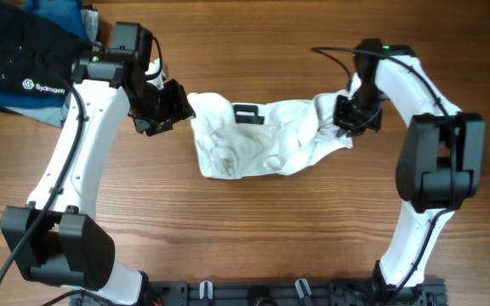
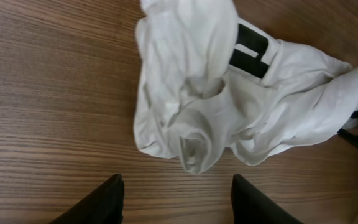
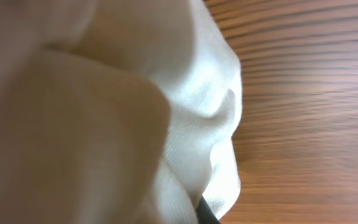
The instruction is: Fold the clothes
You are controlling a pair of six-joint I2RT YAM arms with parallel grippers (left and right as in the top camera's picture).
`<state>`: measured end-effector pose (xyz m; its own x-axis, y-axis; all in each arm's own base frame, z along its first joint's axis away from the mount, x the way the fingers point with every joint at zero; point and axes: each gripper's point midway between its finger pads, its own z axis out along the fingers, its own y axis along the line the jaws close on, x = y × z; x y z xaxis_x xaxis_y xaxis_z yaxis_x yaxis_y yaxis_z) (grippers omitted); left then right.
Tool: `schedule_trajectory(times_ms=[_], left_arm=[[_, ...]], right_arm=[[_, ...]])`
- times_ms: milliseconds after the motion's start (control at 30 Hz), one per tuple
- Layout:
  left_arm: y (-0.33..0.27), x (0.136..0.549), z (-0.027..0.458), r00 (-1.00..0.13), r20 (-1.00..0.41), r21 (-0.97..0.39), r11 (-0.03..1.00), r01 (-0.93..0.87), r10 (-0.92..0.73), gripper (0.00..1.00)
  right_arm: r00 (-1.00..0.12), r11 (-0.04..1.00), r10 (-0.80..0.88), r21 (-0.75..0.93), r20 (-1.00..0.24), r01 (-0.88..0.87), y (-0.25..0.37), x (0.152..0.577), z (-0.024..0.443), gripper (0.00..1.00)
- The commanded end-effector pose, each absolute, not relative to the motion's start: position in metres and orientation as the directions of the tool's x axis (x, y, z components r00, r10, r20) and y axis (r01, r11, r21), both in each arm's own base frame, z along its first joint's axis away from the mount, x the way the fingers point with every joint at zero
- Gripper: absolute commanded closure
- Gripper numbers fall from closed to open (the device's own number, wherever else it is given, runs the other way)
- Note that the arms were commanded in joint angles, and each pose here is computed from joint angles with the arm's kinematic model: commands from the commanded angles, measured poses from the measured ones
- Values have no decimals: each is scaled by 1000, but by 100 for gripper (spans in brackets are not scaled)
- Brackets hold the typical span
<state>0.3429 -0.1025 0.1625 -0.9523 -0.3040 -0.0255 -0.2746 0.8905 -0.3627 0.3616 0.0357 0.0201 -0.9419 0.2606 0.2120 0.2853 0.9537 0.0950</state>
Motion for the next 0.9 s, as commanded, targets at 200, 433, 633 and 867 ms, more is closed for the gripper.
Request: schedule_trajectory(times_ms=[200,433,633,867], left_arm=[[-103,346,171,-951,-64,-376,890,-258,-302,39],[-104,355,153,-952,-39,-362,893,-268,-302,31],[-117,363,117,-958,15,-415,870,-266,-286,26],[-143,370,88,-968,43,-554,800,-230,-248,30]], right_arm=[[-948,963,236,80,212,257,20,356,28,2],[-975,968,213,118,68,220,22,379,69,0],[-984,974,179,143,-19,174,24,383,100,0],[-987,975,157,164,-30,150,27,380,110,0]])
